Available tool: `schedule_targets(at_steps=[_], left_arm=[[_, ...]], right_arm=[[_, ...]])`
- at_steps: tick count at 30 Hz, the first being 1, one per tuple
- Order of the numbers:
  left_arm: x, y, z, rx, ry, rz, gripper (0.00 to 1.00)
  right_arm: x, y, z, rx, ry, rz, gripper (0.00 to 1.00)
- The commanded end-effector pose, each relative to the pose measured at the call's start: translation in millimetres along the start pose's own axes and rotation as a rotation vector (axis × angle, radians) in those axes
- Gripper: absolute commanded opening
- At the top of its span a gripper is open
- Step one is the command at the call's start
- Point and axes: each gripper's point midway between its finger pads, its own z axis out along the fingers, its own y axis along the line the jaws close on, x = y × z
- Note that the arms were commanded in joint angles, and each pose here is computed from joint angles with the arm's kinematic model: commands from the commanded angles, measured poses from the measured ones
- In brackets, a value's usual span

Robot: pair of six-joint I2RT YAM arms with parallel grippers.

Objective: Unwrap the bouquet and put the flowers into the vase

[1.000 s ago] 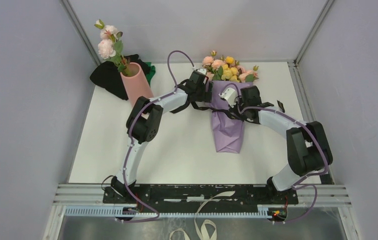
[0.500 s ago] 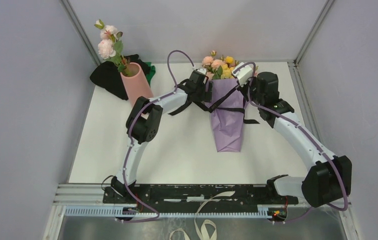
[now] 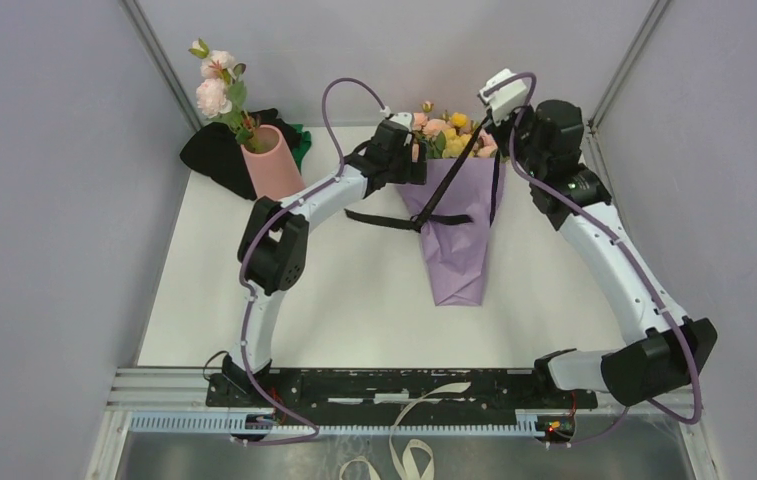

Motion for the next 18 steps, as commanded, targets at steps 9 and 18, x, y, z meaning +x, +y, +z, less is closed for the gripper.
schedule_targets(at_steps=[9,18], left_arm=[[-14.7,-5.0,-22.8,0.018,-0.029,0.035,0.94],[-4.0,-7.6,-20.5,0.026,-0.009,0.036,0.94]], right_arm=[[-115.5,-74.2,-38.3,0.217,-0.237,0.048,0.00],[-174.9,-132.8,-97.1,0.449,-0.387,0.039,0.00]])
